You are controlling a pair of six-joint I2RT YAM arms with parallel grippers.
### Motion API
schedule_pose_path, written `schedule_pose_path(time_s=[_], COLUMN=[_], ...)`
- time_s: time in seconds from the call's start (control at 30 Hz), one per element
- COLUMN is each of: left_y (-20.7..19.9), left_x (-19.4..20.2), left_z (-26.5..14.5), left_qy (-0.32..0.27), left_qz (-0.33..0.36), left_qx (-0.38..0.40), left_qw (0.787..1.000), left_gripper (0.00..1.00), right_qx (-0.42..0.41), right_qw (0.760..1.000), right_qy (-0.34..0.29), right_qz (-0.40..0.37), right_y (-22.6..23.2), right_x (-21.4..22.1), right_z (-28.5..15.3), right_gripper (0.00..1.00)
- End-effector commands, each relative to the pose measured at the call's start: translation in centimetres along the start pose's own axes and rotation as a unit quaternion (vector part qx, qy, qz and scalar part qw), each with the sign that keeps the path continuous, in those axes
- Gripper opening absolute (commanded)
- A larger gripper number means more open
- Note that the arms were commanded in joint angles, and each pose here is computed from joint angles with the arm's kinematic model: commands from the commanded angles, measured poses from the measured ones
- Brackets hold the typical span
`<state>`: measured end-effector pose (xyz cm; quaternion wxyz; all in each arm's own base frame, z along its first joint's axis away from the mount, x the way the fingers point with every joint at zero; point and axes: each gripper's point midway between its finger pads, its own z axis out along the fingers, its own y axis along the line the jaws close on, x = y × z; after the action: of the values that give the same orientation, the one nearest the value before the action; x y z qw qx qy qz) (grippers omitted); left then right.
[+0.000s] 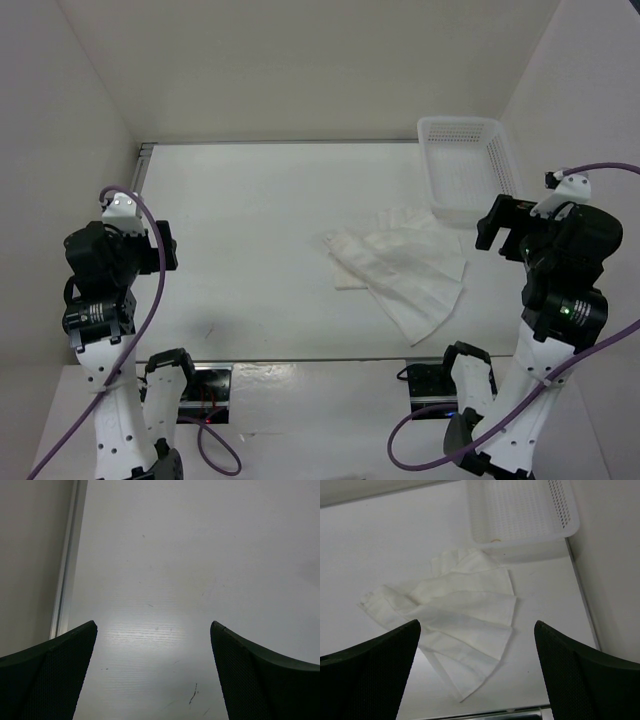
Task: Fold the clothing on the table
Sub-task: Flatten the skirt out
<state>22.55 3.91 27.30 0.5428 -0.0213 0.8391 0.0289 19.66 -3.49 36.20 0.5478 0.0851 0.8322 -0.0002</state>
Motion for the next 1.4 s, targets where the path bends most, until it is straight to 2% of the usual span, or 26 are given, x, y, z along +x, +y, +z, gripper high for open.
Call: schedule_pose_path(time_s=[0.0, 0.1, 0.2, 0.37, 0.43, 0.5, 0.53, 0.6, 0.63, 0.73, 0.77, 0.87, 1.17, 1.27, 1.3, 1.37], left_y=[0.2, 0.2, 0.2, 2.1, 3.7, 5.4, 7.4, 9.4, 11.6, 14.8, 16.3, 17.6, 17.3, 16.5, 15.6, 14.2], left_x=[-1.0, -1.0, -0.9, 0.0, 1.1, 0.2, -0.3, -2.5, -2.8, -4.4, -4.2, -3.7, -2.9, -2.8, -2.8, -1.8], left_z=[-0.2, -0.2, 0.1, 1.2, 1.8, 1.6, 0.6, -0.8, -2.1, -4.3, -6.2, -7.8, -8.6, -8.2, -7.0, -5.9], left_qy=[-0.024, -0.024, -0.019, 0.039, 0.083, 0.091, 0.089, 0.069, 0.075, 0.061, 0.085, 0.089, 0.074, 0.069, 0.056, 0.078], left_qz=[0.009, 0.009, 0.008, -0.002, -0.010, -0.002, 0.003, 0.017, 0.040, 0.081, 0.115, 0.147, 0.137, 0.131, 0.119, 0.116], left_qx=[-0.003, -0.003, -0.003, -0.043, -0.083, -0.128, -0.187, -0.244, -0.307, -0.408, -0.461, -0.521, -0.525, -0.492, -0.453, -0.399], left_qw=[1.000, 1.000, 1.000, 0.998, 0.993, 0.988, 0.978, 0.967, 0.948, 0.907, 0.876, 0.836, 0.837, 0.858, 0.882, 0.906], left_gripper=[1.00, 1.00, 1.00, 1.00, 1.00, 1.00, 1.00, 1.00, 1.00, 1.00, 1.00, 1.00, 1.00, 1.00, 1.00, 1.00], right_qx=[0.003, -0.040, -0.063, -0.096, -0.112, -0.130, -0.136, -0.147, -0.147, -0.141, -0.141, -0.137, -0.123, -0.114, -0.114, -0.115], right_qw=[0.997, 0.992, 0.990, 0.994, 0.992, 0.990, 0.989, 0.988, 0.988, 0.989, 0.990, 0.990, 0.992, 0.993, 0.993, 0.993], right_qy=[-0.071, -0.122, -0.128, -0.030, -0.011, -0.007, -0.002, -0.004, -0.009, -0.004, -0.001, -0.002, 0.003, 0.002, 0.006, 0.013], right_qz=[0.019, 0.009, 0.003, 0.042, 0.055, 0.056, 0.059, 0.052, 0.044, 0.032, 0.026, 0.017, -0.014, -0.025, -0.023, -0.030], right_y=[0.6, 2.5, 3.4, 3.1, 3.3, 3.7, 3.8, 4.1, 4.1, 3.7, 3.6, 3.4, 2.5, 2.1, 2.0, 1.9], right_x=[-3.1, -4.3, -4.3, 0.0, 0.7, 0.6, 0.7, 0.3, 0.1, -0.2, -0.1, -0.1, -0.3, -0.6, -0.5, 0.0], right_z=[-1.8, -3.3, -3.3, 1.2, 2.4, 2.6, 2.9, 2.8, 2.7, 3.0, 3.3, 3.2, 3.8, 3.7, 4.0, 4.1], right_gripper=[0.98, 0.98, 0.98, 0.98, 0.98, 0.98, 0.98, 0.98, 0.98, 0.98, 0.98, 0.98, 0.98, 0.96, 0.96, 0.96])
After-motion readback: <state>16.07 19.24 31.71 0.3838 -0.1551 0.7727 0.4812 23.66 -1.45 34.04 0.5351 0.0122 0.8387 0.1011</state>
